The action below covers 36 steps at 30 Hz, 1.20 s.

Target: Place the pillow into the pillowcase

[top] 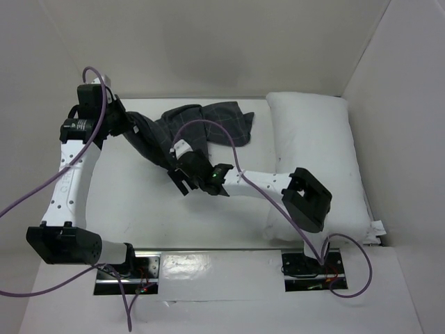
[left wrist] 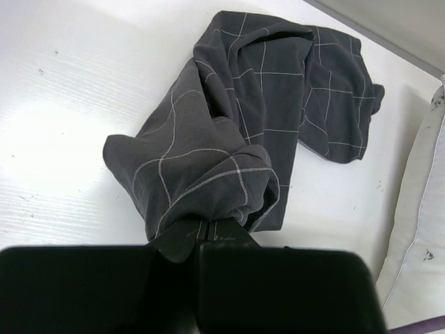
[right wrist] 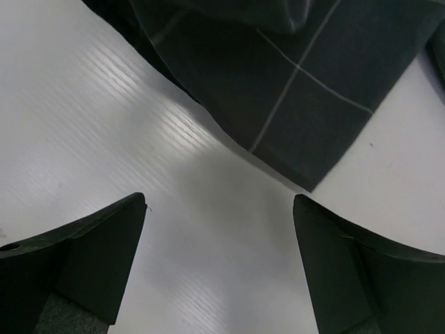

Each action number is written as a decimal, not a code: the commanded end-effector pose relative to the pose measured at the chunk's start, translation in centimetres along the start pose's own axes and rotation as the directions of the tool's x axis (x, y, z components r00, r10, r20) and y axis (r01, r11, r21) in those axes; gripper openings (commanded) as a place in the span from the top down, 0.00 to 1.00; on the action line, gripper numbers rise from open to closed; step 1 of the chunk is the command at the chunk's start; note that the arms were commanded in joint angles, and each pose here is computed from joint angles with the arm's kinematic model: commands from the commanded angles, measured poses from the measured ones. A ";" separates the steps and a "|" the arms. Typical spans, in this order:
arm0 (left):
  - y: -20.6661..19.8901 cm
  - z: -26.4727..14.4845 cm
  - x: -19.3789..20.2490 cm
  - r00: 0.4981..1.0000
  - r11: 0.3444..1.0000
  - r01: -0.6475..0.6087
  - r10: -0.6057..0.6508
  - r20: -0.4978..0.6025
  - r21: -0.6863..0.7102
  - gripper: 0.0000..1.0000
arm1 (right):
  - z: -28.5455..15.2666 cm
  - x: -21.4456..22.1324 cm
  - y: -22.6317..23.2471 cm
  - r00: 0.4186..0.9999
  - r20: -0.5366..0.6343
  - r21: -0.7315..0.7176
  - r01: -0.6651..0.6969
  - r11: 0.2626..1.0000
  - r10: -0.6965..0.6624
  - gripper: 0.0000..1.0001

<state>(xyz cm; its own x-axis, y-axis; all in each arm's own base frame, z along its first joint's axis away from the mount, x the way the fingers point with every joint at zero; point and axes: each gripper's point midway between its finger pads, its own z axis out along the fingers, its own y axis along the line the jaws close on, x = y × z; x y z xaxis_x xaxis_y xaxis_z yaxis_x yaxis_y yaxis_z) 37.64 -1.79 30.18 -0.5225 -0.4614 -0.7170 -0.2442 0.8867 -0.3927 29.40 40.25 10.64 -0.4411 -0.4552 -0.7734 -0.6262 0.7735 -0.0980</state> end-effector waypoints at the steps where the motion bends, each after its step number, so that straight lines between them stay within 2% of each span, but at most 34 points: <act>1: -0.9 -2.0 -1.9 0.997 0.999 -0.038 0.035 0.069 0.039 1.00 | -0.6 -7.7 3.0 0.976 0.210 -0.073 -0.037 0.997 0.052 0.06; 5: -0.9 -2.3 -1.8 0.997 0.999 -0.038 0.035 0.069 0.039 1.00 | 0.4 -10.5 3.8 0.954 0.284 -0.062 -0.086 0.994 0.100 0.05; 9: -0.8 -2.7 -2.0 0.996 0.998 -0.047 0.044 0.082 0.033 1.00 | 2.3 -12.4 3.0 0.925 0.329 0.054 -0.217 0.975 0.188 0.05; 11: -0.9 -3.2 -2.3 0.995 0.998 -0.048 0.044 0.092 0.037 1.00 | 4.1 -13.0 2.7 0.910 0.337 0.077 -0.283 0.956 0.242 0.12; 13: -0.9 -3.6 -2.2 0.995 0.998 -0.048 0.044 0.092 0.037 1.00 | 5.3 -12.4 0.8 0.910 0.325 0.165 -0.324 0.932 0.258 0.26; 14: -1.0 -3.8 -2.5 0.994 0.998 -0.049 0.044 0.100 0.041 1.00 | 5.5 -12.5 0.6 0.905 0.327 0.180 -0.344 0.922 0.274 0.38; 15: -1.0 -3.8 -2.5 0.994 0.998 -0.058 0.054 0.100 0.040 1.00 | 5.5 -13.0 -0.5 0.892 0.341 0.196 -0.376 0.906 0.296 0.54; 16: -1.0 -4.2 -2.4 0.993 0.997 -0.067 0.063 0.102 0.039 1.00 | 5.2 -13.3 -1.5 0.878 0.363 0.208 -0.402 0.892 0.312 0.81; 17: -1.0 -4.5 -2.9 0.991 0.997 -0.067 0.063 0.118 0.033 1.00 | 4.6 -13.7 -1.9 0.868 0.382 0.210 -0.415 0.885 0.316 0.93; 18: -1.0 -4.7 -3.0 0.990 0.996 -0.078 0.073 0.120 0.032 1.00 | 2.4 -15.5 -3.0 0.845 0.425 0.192 -0.435 0.880 0.325 0.99; 19: -0.8 -5.1 -3.2 0.988 0.996 -0.086 0.082 0.133 0.023 1.00 | 2.3 -14.6 -4.1 0.849 0.422 0.209 -0.432 0.877 0.318 1.00; 20: -1.0 -5.3 -3.5 0.986 0.996 -0.087 0.082 0.143 0.027 1.00 | 1.5 -15.7 -4.6 0.824 0.455 0.175 -0.454 0.873 0.338 1.00; 21: -0.7 -5.3 -3.4 0.987 0.996 -0.085 0.082 0.139 0.013 1.00 | 0.8 -16.0 -5.1 0.824 0.458 0.170 -0.450 0.877 0.334 1.00; 24: -0.6 -6.1 -5.2 0.977 0.995 -0.098 0.098 0.189 -0.009 1.00 | -1.9 -18.9 -5.8 0.813 0.485 0.096 -0.414 0.905 0.321 1.00; 25: -1.0 -7.3 -6.7 0.966 0.994 -0.105 0.103 0.237 -0.004 1.00 | -3.5 -20.6 -6.4 0.811 0.507 0.077 -0.379 0.922 0.291 1.00; 27: -1.7 -8.2 -8.4 0.958 0.994 -0.105 0.097 0.269 0.018 1.00 | -5.7 -23.0 -6.6 0.786 0.551 0.027 -0.351 0.936 0.279 1.00; 30: -4.3 -13.0 -12.8 0.911 0.985 -0.152 0.105 0.399 0.088 1.00 | -12.2 -28.3 -7.3 0.695 0.672 -0.058 -0.296 0.953 0.257 1.00; 31: -6.5 -16.4 -14.5 0.878 0.968 -0.194 0.100 0.468 0.157 1.00 | -16.7 -30.4 -8.2 0.627 0.733 -0.095 -0.291 0.952 0.265 1.00; 32: -7.5 -18.3 -15.1 0.859 0.956 -0.220 0.096 0.503 0.193 1.00 | -18.2 -30.7 -8.0 0.606 0.754 -0.117 -0.257 0.959 0.255 1.00; 33: -8.6 -19.9 -15.4 0.847 0.942 -0.237 0.082 0.525 0.236 1.00 | -20.6 -31.6 -8.5 0.545 0.793 -0.143 -0.266 0.953 0.271 1.00; 34: -10.3 -21.3 -15.3 0.840 0.908 -0.280 0.076 0.537 0.310 1.00 | -22.3 -31.6 -9.0 0.514 0.811 -0.155 -0.270 0.950 0.279 1.00; 35: -11.6 -24.4 -15.5 0.809 0.876 -0.315 0.047 0.585 0.365 1.00 | -24.4 -30.8 -10.1 0.489 0.826 -0.158 -0.278 0.948 0.281 1.00; 36: -12.3 -25.0 -15.0 0.812 0.855 -0.329 0.038 0.583 0.402 1.00 | -25.4 -30.3 -11.0 0.472 0.832 -0.160 -0.297 0.941 0.291 1.00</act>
<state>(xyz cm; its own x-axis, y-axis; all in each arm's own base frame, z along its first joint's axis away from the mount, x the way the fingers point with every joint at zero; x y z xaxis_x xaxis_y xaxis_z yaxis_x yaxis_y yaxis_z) 32.34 -2.67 54.52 -0.0991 -0.3683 -0.9244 0.1043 0.9200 -0.3777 35.37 39.77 44.36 -0.0022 0.2596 -0.9657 -0.5611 0.7991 0.2161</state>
